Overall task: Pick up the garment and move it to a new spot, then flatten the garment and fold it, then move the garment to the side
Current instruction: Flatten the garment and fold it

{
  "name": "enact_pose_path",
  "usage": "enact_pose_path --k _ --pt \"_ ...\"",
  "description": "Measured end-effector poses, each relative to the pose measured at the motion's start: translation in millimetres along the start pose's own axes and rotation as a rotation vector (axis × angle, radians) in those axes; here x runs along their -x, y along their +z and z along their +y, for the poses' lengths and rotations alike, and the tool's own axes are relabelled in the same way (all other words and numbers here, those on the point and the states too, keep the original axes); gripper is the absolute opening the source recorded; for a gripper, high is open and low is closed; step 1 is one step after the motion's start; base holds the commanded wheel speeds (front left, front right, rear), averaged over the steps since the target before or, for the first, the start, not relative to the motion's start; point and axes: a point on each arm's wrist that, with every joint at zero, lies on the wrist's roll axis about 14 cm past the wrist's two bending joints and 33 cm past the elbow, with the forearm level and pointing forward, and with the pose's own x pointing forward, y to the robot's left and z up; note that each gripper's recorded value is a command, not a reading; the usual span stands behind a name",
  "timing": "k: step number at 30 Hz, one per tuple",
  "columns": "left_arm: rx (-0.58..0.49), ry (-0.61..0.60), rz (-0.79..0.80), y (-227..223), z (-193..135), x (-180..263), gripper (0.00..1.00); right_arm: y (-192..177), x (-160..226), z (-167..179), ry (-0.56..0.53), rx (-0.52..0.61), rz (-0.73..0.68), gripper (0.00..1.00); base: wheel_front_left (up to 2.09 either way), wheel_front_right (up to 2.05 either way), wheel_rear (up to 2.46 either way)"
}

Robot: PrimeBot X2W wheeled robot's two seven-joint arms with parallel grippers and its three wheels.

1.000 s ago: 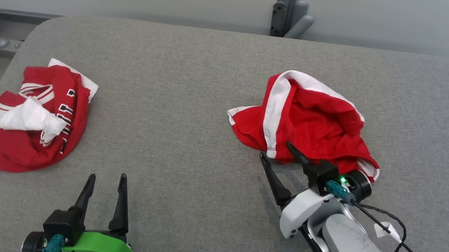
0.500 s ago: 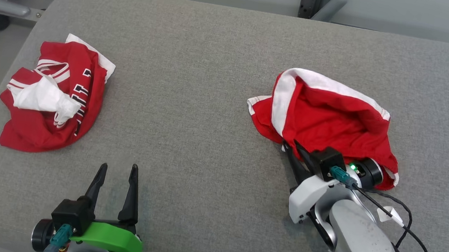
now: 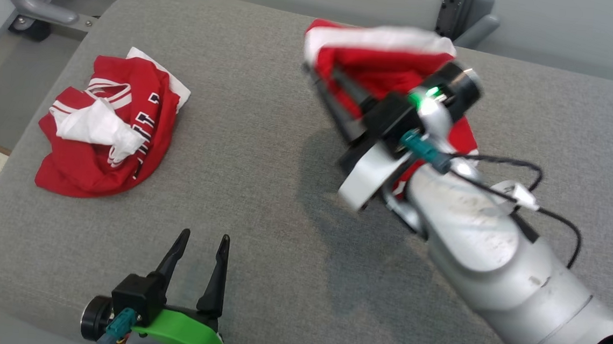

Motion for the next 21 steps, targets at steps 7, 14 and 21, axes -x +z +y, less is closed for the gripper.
enact_pose_path --k 7,14,21 --pt "0.013 0.058 0.010 -5.4 15.2 18.7 1.00 -49.9 44.4 124.9 0.400 -0.111 0.188 0.00 0.00 0.00 0.00" --pt "0.007 0.005 0.005 -3.0 1.3 6.4 1.00 -125.5 120.6 81.1 0.293 -0.145 0.474 0.00 0.00 0.00 0.00" --pt "-0.009 -0.105 0.002 -0.8 -28.5 -21.2 1.00 -159.1 193.1 -15.7 -0.024 -0.155 0.644 0.00 0.00 0.00 0.00"
